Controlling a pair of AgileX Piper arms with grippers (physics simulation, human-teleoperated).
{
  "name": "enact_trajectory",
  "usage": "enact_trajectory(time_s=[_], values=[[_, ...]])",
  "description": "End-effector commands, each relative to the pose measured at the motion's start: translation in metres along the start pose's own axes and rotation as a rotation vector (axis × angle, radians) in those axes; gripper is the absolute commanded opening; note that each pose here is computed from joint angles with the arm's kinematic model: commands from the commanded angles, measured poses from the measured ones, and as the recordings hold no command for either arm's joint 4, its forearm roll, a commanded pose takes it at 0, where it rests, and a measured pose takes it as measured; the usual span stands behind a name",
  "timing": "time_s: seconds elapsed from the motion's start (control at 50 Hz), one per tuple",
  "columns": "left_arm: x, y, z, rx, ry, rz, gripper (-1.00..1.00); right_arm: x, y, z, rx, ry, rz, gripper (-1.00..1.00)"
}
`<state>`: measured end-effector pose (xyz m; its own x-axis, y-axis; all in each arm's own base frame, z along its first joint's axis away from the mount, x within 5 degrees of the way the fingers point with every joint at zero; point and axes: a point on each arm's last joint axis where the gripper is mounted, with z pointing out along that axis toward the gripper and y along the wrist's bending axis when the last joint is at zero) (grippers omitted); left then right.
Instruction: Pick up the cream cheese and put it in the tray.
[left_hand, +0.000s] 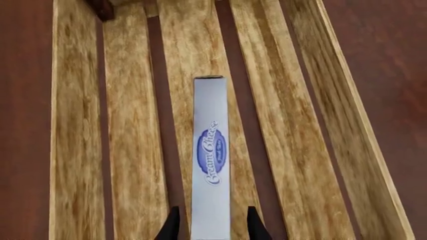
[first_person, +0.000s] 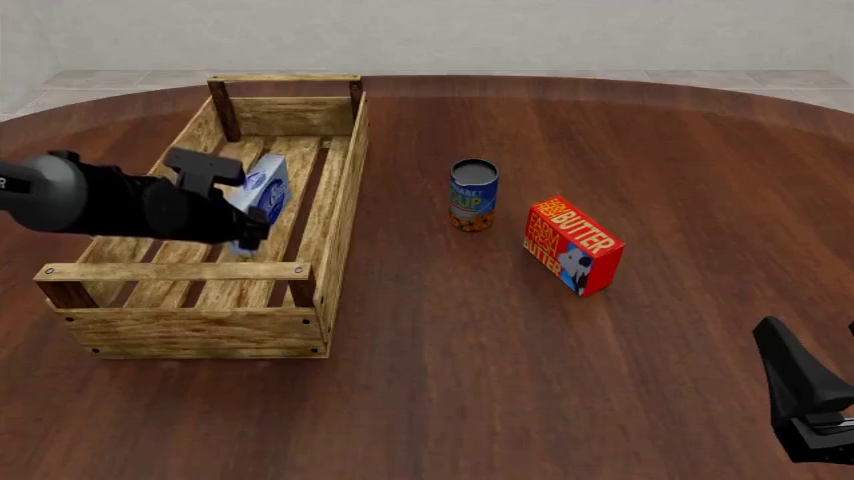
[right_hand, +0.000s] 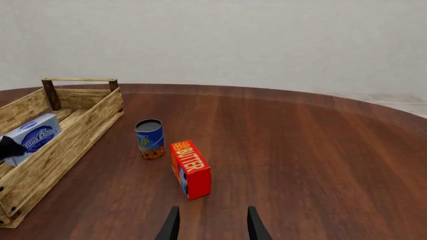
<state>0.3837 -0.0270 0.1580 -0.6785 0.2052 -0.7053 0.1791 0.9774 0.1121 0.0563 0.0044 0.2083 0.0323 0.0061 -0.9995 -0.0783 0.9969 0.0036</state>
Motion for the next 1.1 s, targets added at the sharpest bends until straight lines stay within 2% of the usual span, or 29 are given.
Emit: enact_trajectory(time_s=[0.02,0.4,0.66,1.1], values=[[-0.009,0.0,-0.013,-0.002,-0.025,0.004,1.0,0.0,0.0,0.0,-0.002,0.001,-0.001,1.0],[-0.031,-0.015,-0.053,0.023,-0.101,0.039,1.0,0.0,0.0,0.0,-0.001,0.004,0.0,1.0],[-0.03,-0.02,-0.073,0.029,-0.148,0.049,1.0,0.0,0.0,0.0,-0.002,0.004,0.001,1.0],[-0.02,-0.023,-0.132,0.022,-0.294,0.06,1.0,0.0,0.0,0.0,-0.006,0.003,-0.005,1.0]])
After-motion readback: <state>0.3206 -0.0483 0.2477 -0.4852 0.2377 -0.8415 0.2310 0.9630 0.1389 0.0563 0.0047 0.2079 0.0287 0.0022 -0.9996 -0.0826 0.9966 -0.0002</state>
